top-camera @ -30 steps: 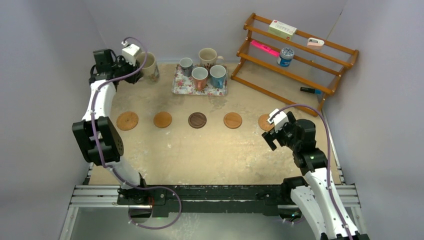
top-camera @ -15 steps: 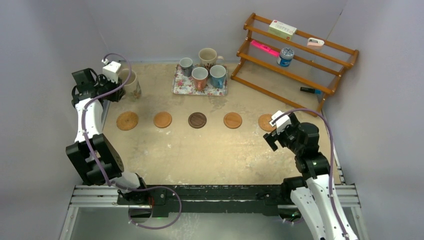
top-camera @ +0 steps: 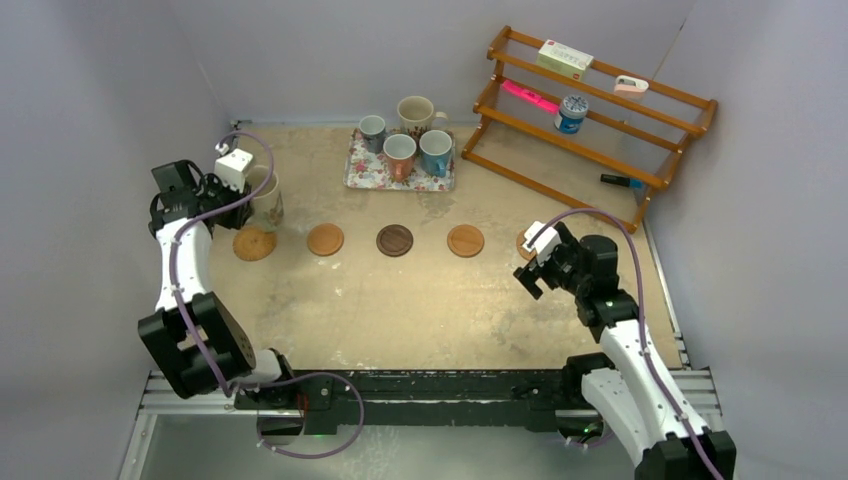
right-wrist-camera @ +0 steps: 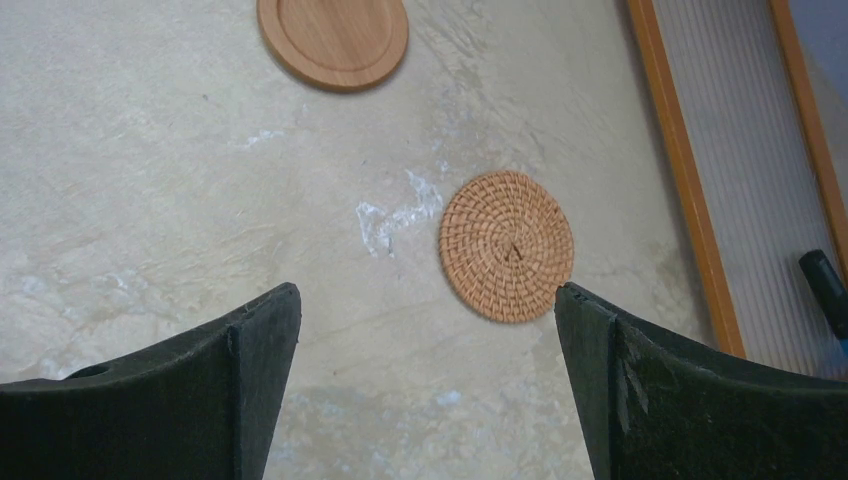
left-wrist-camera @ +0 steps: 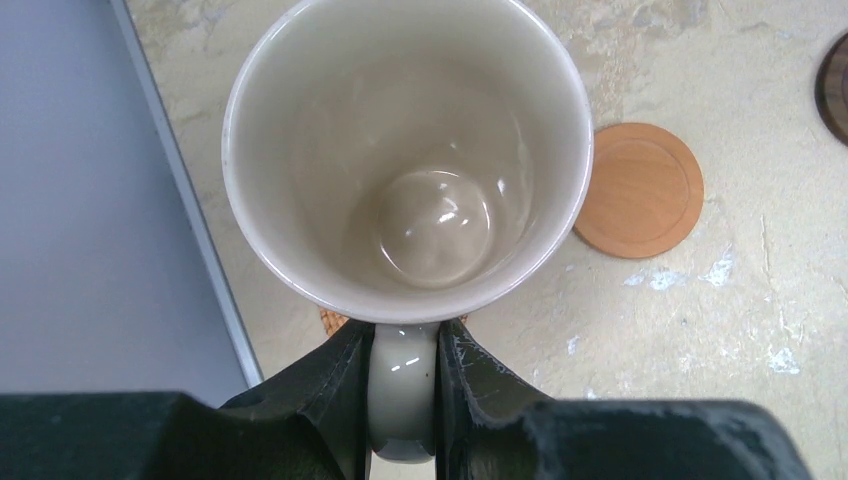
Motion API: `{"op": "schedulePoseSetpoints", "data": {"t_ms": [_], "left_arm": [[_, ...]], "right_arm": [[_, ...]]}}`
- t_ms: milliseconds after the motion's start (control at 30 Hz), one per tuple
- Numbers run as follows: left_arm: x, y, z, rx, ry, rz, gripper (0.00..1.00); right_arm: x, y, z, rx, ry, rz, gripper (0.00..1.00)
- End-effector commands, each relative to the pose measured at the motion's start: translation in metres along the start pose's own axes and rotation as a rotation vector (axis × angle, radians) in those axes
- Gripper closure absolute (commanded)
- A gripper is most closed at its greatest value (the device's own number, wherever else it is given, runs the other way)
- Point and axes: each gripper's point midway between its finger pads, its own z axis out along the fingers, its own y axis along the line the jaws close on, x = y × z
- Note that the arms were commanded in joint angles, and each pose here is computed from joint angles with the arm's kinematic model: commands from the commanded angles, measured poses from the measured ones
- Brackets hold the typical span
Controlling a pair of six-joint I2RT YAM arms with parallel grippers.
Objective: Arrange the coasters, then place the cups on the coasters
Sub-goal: Place the cup on the coaster.
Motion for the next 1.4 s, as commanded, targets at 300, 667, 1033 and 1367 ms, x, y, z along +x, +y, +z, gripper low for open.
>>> {"op": "schedulePoseSetpoints", "data": {"t_ms": [300, 667, 1033, 1367], "left_arm": [[-0.012, 0.020, -0.047, -0.146, -0.129, 0.112, 1.00], [0.010, 0.020, -0.037, -0.082, -0.210, 0.062, 1.00], [0.017, 0.021, -0.032, -0.121, -0.265, 0.041, 1.00], [0.029, 0.035, -0.041, -0.151, -0.277, 0.006, 1.00]], "right_arm": [[-0.017, -0.006, 0.048, -0.016, -0.187, 0.022, 0.01], [-0.025, -0.006, 0.037, 0.047, -0.285, 0.006, 0.01], [-0.017, -0.002, 0.042, 0.026, -0.265, 0.002, 0.01], [-0.015, 0.001, 0.042, 0.024, -0.266, -0.013, 0.01]]}}
